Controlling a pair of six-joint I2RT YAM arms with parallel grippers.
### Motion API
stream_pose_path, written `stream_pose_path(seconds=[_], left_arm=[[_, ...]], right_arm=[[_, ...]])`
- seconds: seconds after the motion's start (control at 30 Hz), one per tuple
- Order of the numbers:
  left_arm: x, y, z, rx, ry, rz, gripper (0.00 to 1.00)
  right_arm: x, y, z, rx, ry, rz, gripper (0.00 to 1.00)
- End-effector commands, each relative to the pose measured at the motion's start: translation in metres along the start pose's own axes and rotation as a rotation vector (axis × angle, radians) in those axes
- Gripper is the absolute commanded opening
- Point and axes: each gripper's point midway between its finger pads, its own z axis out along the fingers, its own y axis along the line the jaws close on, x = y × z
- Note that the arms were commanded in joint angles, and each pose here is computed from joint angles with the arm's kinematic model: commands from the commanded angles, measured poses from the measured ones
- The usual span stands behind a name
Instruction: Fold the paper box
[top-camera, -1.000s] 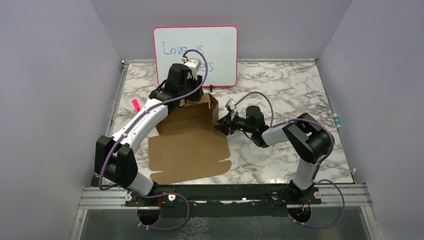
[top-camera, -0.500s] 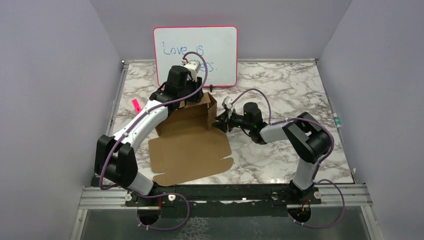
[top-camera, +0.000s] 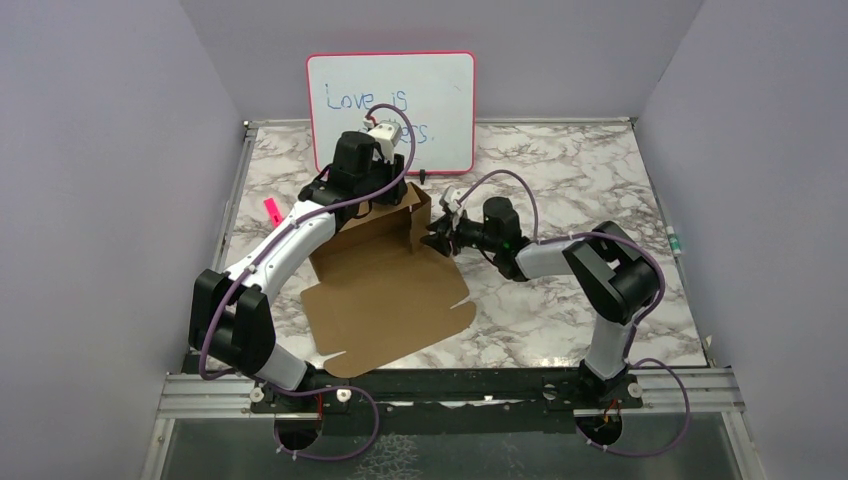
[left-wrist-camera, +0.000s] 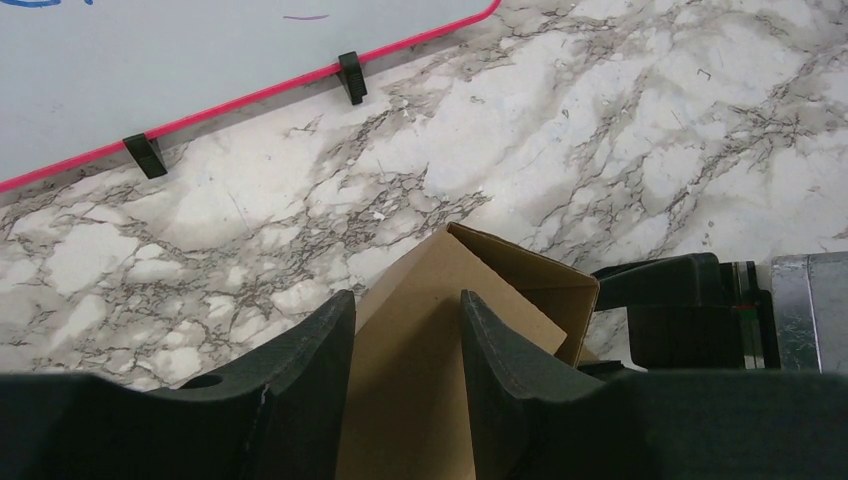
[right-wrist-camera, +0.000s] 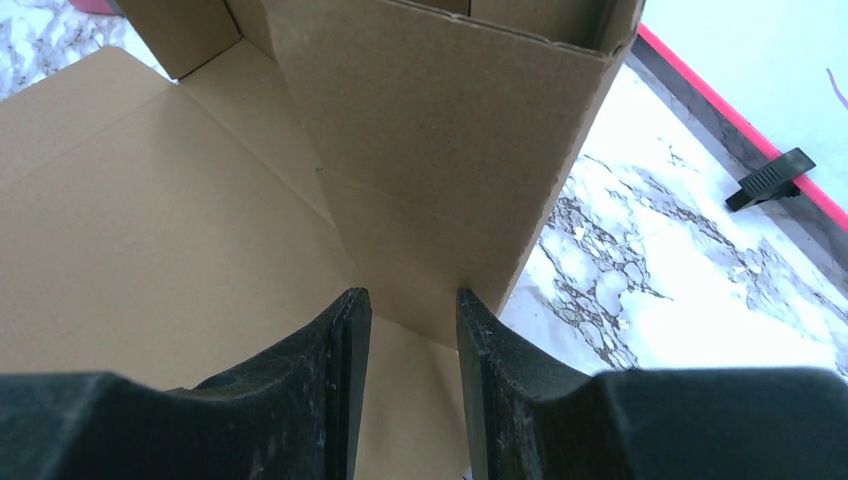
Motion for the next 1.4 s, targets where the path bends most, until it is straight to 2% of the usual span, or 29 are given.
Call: stream_pose_path(seconds=[0.0, 0.23, 0.5, 0.77, 0.97, 1.2, 1.37], left_arm=[[0.025, -0.009, 0.001, 0.058, 0.080, 0.003, 0.44], [0.025, -0.006, 0.000, 0.045, 0.077, 0.003, 0.45], [0.025, -0.019, -0.001, 0.132, 0.086, -0.026, 0.45], [0.025, -0.017, -0.002, 0.131, 0.086, -0.032, 0.45], [0.024, -0.020, -0.004, 0.148, 0.082, -0.033, 0.45], [0.023, -0.012, -0.004, 0.122, 0.076, -0.037, 0.45], [0.024, -0.010, -0.003, 0.113, 0.081, -0.044, 0.45]], right_arm=[[-0.023, -0.007, 0.012, 0.006, -0.065, -0.077, 0.42], [-0.030, -0.003, 0.015, -0.021, -0.097, -0.132, 0.41], [-0.045, -0.008, 0.022, 0.003, -0.139, -0.157, 0.37], [-0.053, -0.005, 0.029, 0.006, -0.159, -0.180, 0.33], [-0.053, -0.010, 0.028, 0.085, -0.170, -0.180, 0.25], [-0.052, -0.019, 0.017, 0.172, -0.186, -0.168, 0.24], [-0.044, -0.016, 0.008, 0.179, -0.149, -0.181, 0.25]])
